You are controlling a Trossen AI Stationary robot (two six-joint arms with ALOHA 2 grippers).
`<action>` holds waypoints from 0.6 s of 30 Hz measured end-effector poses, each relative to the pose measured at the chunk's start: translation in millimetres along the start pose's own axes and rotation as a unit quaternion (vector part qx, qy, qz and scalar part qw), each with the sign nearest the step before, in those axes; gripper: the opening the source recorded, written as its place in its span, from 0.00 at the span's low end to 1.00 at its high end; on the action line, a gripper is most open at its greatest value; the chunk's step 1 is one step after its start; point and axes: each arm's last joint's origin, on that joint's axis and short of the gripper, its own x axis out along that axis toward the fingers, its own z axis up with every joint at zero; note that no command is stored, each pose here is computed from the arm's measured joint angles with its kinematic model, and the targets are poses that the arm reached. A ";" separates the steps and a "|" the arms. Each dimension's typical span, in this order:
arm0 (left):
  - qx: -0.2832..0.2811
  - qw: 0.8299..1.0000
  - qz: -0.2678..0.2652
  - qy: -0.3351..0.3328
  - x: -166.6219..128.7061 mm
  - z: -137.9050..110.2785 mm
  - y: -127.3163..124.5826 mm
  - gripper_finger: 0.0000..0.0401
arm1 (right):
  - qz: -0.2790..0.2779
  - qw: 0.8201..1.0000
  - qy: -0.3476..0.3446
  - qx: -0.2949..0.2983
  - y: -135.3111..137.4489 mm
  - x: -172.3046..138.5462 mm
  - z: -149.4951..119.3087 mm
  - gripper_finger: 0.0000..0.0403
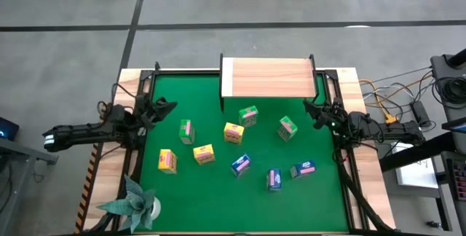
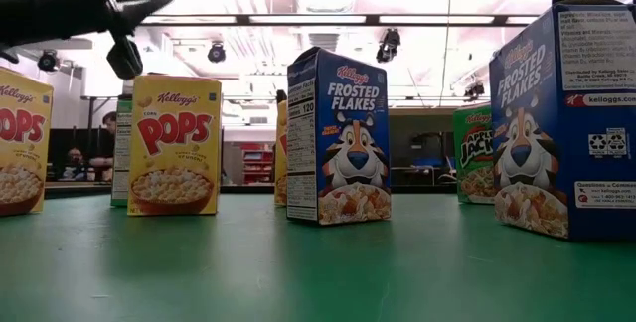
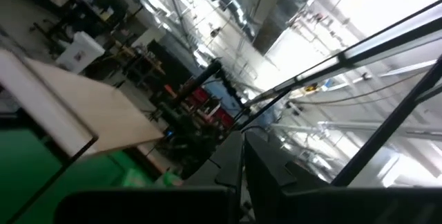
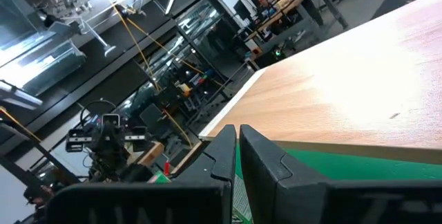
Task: Stack cereal on shelf
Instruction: Put the right green cereal box on the shelf
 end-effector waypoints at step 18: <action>0.146 0.989 -0.008 -0.024 12.3 -1.1 -0.6 0.00 | 0.103 0.986 -0.042 -0.125 23.4 9.2 14.1 0.03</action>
